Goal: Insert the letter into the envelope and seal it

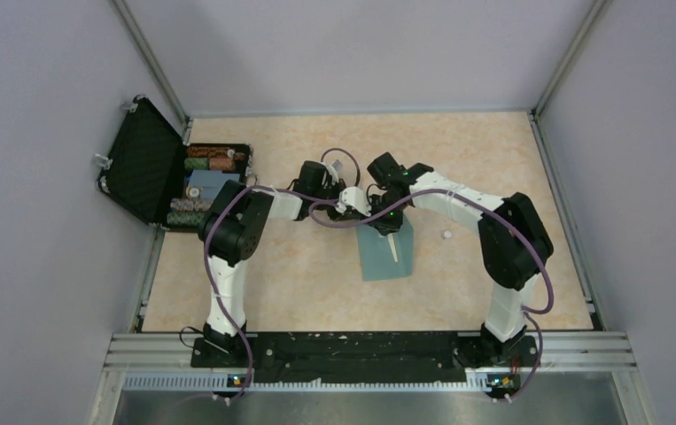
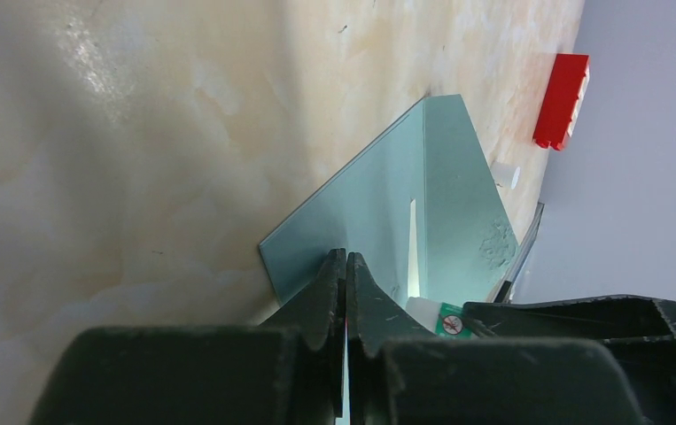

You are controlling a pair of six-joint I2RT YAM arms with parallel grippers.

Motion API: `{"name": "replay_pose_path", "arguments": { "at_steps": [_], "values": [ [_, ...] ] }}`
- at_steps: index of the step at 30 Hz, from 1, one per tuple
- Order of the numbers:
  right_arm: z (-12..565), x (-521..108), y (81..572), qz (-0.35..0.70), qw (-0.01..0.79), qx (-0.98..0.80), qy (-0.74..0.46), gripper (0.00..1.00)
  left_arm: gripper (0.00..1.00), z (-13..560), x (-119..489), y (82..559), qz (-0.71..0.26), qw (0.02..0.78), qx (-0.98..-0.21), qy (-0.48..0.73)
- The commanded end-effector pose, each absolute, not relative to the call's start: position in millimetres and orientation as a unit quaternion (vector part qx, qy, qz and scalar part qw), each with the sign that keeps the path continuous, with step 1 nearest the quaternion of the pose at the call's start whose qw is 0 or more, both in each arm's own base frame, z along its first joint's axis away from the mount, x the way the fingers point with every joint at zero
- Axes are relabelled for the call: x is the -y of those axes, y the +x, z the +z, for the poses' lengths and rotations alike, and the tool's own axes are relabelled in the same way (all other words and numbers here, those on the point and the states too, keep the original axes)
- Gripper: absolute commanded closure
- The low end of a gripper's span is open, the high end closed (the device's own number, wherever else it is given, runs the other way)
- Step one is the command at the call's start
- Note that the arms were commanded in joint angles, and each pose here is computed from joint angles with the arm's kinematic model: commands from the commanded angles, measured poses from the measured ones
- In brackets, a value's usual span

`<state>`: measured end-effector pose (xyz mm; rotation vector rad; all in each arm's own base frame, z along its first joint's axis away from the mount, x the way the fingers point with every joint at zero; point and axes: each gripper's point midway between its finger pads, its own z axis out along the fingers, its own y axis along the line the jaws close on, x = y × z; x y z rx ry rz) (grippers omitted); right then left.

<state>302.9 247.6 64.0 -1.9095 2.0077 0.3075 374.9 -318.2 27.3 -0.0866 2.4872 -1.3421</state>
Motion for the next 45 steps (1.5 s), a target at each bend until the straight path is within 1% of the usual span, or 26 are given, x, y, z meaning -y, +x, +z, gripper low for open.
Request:
{"name": "replay_pose_path", "arguments": {
  "at_steps": [1, 10, 22, 26, 37, 40, 45],
  "values": [
    [72.0, -266.3, 311.0, 0.101, 0.192, -0.681, -0.699, 1.00, 1.00, -7.6, 299.3, 371.5, -0.412, 0.152, -0.896, -0.057],
    [53.4, -261.2, 305.2, 0.075, 0.139, -0.685, -0.711, 1.00, 1.00, -10.9, 296.2, 367.9, -0.405, 0.148, -0.900, -0.058],
    [45.5, -258.0, 283.3, 0.103, 0.062, -0.696, -0.708, 1.00, 1.00, -12.8, 295.8, 369.4, -0.401, 0.149, -0.902, -0.058],
    [44.8, -256.2, 277.8, 0.107, 0.048, -0.693, -0.711, 1.00, 1.00, -13.1, 295.2, 370.7, -0.400, 0.149, -0.902, -0.058],
    [51.9, -259.8, 257.6, 0.138, 0.029, -0.684, -0.716, 1.00, 1.00, -13.2, 295.8, 371.1, -0.399, 0.149, -0.903, -0.057],
    [53.8, -262.8, 259.1, 0.140, 0.038, -0.686, -0.713, 1.00, 1.00, -13.6, 295.7, 371.8, -0.398, 0.150, -0.903, -0.057],
    [51.3, -266.9, 279.9, 0.105, 0.080, -0.697, -0.705, 1.00, 1.00, -13.0, 295.5, 371.1, -0.398, 0.149, -0.904, -0.057]
  ]
}}
